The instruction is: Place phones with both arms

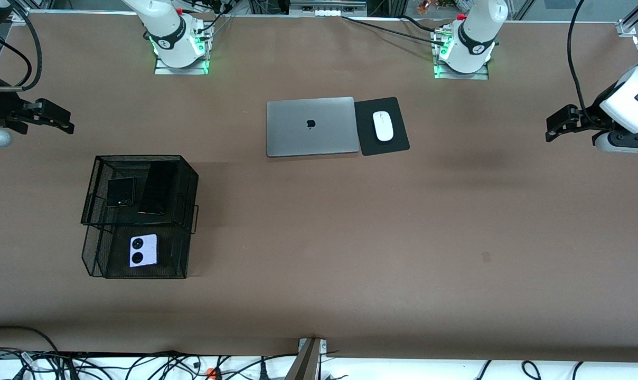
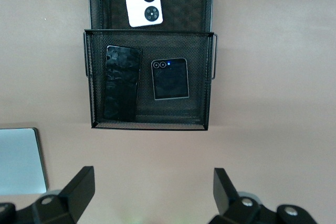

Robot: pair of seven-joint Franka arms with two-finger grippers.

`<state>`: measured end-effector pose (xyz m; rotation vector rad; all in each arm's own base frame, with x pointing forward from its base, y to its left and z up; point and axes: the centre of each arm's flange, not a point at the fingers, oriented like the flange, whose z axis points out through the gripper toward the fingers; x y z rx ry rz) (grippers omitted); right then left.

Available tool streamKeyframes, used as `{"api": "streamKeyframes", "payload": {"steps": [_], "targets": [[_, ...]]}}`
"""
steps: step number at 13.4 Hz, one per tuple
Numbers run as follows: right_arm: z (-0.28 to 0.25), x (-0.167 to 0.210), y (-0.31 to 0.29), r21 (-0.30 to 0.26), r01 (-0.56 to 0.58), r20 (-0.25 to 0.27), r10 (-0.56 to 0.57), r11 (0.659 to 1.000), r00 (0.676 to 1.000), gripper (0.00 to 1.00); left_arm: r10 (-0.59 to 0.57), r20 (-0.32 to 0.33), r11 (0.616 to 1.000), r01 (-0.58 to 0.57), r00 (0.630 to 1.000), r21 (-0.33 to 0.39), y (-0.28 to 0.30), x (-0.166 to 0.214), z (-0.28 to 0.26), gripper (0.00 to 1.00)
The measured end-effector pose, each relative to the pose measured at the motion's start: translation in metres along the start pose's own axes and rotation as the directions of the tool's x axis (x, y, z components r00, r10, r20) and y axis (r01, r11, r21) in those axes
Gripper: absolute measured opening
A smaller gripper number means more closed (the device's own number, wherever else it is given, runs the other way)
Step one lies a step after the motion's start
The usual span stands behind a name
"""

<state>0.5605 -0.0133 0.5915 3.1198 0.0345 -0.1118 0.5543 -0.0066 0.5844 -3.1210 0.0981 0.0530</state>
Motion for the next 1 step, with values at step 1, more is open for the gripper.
{"api": "streamKeyframes", "payload": {"steps": [1], "targets": [[0.0004,0.0003,0.0000,0.000,-0.001,0.000,0.001,1.000,1.000,1.00,0.000,0.000,1.000,0.000,1.000,0.000,0.0000,0.0000,0.0000,1.00]]}}
